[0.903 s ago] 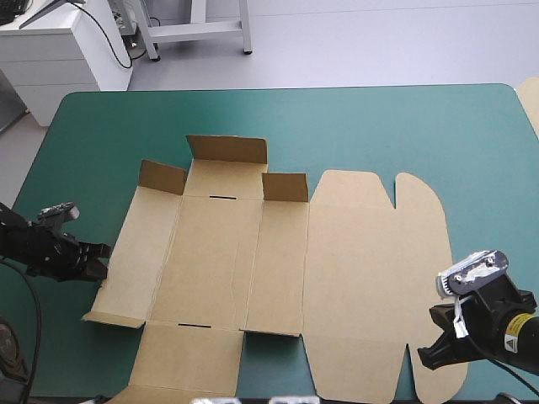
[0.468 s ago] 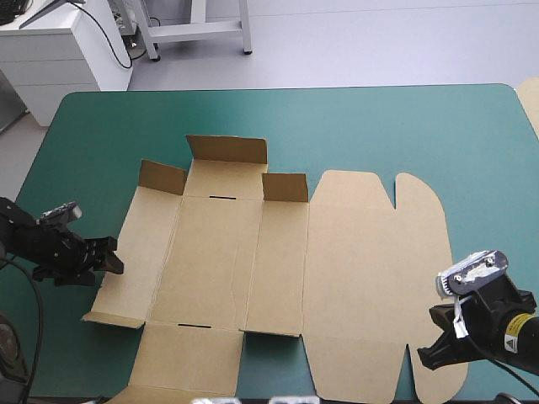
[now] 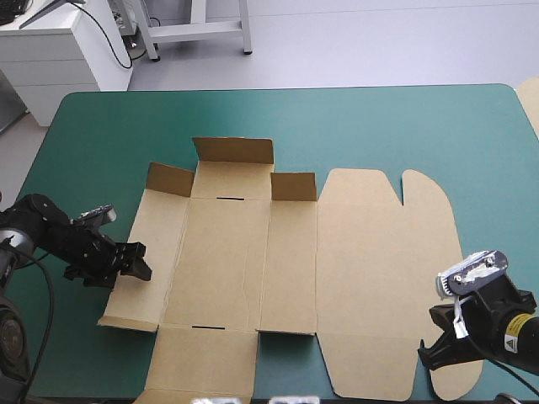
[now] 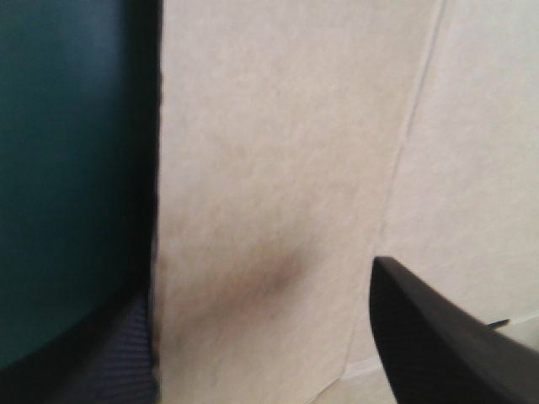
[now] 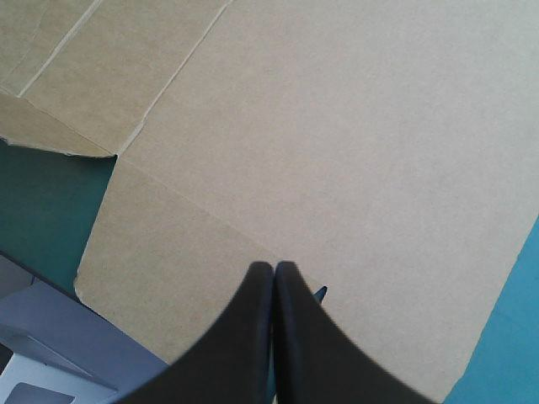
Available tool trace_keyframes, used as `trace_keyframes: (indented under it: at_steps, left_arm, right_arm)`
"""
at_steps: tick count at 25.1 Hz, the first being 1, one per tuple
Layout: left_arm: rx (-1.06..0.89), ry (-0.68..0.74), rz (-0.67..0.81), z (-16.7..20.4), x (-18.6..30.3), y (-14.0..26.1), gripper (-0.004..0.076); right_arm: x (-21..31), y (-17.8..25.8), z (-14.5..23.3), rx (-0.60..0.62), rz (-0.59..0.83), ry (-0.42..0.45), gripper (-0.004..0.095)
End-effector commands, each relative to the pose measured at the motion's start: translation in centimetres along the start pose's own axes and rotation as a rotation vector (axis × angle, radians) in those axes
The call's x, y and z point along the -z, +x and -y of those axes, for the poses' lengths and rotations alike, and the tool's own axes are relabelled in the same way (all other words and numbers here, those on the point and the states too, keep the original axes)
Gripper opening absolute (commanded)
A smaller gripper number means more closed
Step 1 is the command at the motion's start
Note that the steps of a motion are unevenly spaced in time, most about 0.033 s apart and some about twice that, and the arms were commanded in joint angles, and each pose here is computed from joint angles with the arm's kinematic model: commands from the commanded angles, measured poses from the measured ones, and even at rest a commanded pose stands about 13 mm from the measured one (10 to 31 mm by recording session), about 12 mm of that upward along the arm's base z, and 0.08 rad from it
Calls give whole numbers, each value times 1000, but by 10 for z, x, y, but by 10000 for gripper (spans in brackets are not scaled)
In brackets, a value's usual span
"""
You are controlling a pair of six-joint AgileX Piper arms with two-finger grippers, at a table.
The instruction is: Fold the box
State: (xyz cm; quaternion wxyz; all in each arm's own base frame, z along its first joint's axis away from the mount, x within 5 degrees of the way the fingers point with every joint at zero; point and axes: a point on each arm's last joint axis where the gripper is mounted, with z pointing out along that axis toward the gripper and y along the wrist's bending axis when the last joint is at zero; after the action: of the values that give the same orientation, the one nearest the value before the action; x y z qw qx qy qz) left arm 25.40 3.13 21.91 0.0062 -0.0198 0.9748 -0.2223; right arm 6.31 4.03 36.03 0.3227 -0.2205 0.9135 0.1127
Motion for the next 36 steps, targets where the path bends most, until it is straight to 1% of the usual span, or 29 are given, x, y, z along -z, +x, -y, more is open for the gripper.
trace_keyframes:
  at_steps: [1, 5, 9, 21, 23, 24, 26, 29, 30, 32, 34, 35, 36]
  left_arm:
    - [13, 146, 3, 22, 10, 3, 479]
    - [39, 224, 45, 31, 14, 1, 453]
    - [74, 238, 57, 34, 16, 1, 428]
    - [55, 203, 69, 38, 23, 9, 404]
    - [35, 179, 37, 39, 17, 12, 404]
    - [21, 143, -5, 43, 11, 15, 404]
    - [4, 105, -37, 47, 7, 17, 404]
    - [15, 104, -44, 50, 5, 17, 396]
    - [15, 104, -44, 50, 5, 17, 359]
    - [16, 105, -43, 50, 5, 17, 247]
    - [22, 109, -44, 50, 5, 17, 86]
    - [12, 110, -43, 50, 5, 17, -8]
    - [14, 110, -43, 50, 5, 17, -6]
  right_arm:
    - [5, -4, 1, 4, 26, 7, -21]
    - [5, -4, 1, 4, 26, 7, -21]
    - [5, -4, 1, 4, 26, 7, -21]
    - [5, -4, 1, 10, 26, 7, -21]
    - [5, -4, 1, 10, 26, 7, -21]
    - [5, -4, 1, 10, 26, 7, -21]
    - [5, -4, 1, 10, 26, 7, -21]
    - [5, -4, 1, 10, 26, 7, -21]
    - [5, -4, 1, 10, 26, 7, -21]
    - [5, -4, 1, 10, 26, 7, -21]
    - [5, -4, 1, 10, 26, 7, -21]
    - [5, -4, 1, 10, 26, 7, -21]
    - [5, -4, 1, 10, 26, 7, -21]
